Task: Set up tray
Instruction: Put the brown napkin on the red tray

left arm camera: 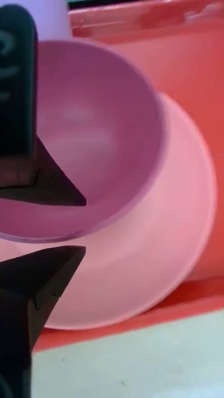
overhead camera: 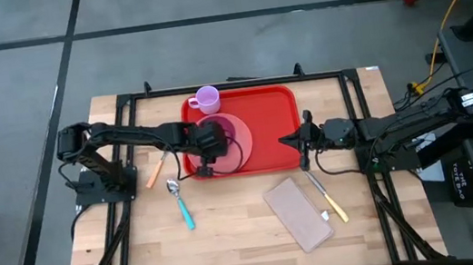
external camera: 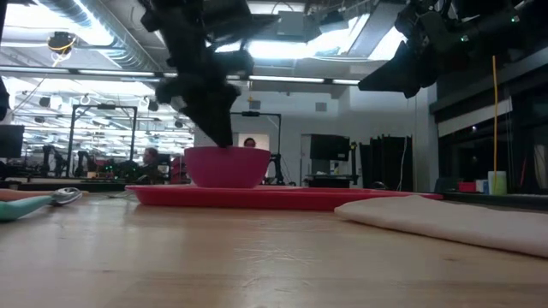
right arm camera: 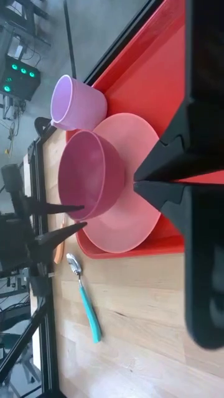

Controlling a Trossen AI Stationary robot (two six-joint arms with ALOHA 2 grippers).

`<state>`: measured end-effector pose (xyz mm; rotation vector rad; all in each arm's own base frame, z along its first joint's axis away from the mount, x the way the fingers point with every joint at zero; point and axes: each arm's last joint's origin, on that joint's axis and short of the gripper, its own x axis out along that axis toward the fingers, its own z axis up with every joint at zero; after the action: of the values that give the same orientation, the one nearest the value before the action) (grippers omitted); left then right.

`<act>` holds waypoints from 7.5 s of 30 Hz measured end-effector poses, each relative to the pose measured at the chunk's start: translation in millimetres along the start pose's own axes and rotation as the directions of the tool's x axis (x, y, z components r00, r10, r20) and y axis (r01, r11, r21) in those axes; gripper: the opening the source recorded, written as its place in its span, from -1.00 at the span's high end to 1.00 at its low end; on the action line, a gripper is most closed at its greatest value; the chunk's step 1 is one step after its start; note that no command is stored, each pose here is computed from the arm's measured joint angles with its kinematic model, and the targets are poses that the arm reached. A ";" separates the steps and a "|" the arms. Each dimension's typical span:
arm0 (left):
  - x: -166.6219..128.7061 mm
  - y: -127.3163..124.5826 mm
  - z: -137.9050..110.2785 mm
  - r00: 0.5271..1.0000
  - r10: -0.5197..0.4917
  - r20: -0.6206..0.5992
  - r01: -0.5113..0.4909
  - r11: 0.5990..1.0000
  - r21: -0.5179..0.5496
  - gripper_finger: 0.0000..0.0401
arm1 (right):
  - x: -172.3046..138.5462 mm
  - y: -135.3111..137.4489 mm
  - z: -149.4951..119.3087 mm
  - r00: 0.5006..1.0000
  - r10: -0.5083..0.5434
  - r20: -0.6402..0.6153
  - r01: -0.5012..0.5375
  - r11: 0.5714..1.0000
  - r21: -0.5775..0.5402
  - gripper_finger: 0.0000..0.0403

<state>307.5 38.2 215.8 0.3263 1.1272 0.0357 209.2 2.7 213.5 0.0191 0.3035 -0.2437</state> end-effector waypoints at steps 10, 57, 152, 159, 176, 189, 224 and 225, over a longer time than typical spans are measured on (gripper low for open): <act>-30.7 -2.5 21.5 0.999 -0.025 -0.020 0.026 0.999 0.048 0.42 | 0.0 -0.1 -0.6 1.000 -0.001 -0.006 0.001 1.000 -0.004 0.90; -93.1 -117.3 7.8 0.713 0.147 0.686 0.108 0.943 -0.314 0.99 | -79.5 135.2 1.2 0.859 0.166 -0.484 -0.332 0.900 -0.282 1.00; -106.4 -151.7 2.6 0.692 0.053 0.720 0.247 0.920 -0.305 0.98 | -87.1 260.8 -119.2 0.700 -0.267 -0.662 -0.534 0.420 -0.734 -0.18; -106.4 -151.7 2.6 0.692 0.053 0.720 0.247 0.919 -0.306 0.98 | -86.0 262.2 -119.8 0.709 -0.256 -0.657 -0.527 0.427 -0.735 -0.05; -106.5 -151.9 2.6 0.692 0.052 0.720 0.248 0.920 -0.305 0.98 | -76.9 270.1 -118.1 0.764 -0.185 -0.619 -0.499 0.439 -0.747 -0.01; -106.4 -151.9 2.6 0.692 0.051 0.720 0.248 0.920 -0.304 0.99 | -57.3 269.6 -110.0 0.840 -0.195 -0.507 -0.388 0.437 -0.812 -0.01; -106.2 -152.0 2.4 0.694 0.047 0.719 0.247 0.921 -0.300 0.98 | -40.6 265.4 -115.0 0.844 -0.156 -0.514 -0.464 0.269 -0.844 -0.01; -106.2 -152.0 2.4 0.694 0.047 0.719 0.247 0.921 -0.300 0.98 | -40.0 265.2 -114.8 0.843 -0.157 -0.515 -0.466 0.266 -0.844 -0.01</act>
<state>242.9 -127.5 268.6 -0.0862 0.3248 0.0212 202.3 275.8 111.1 -1.1763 0.9748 0.2262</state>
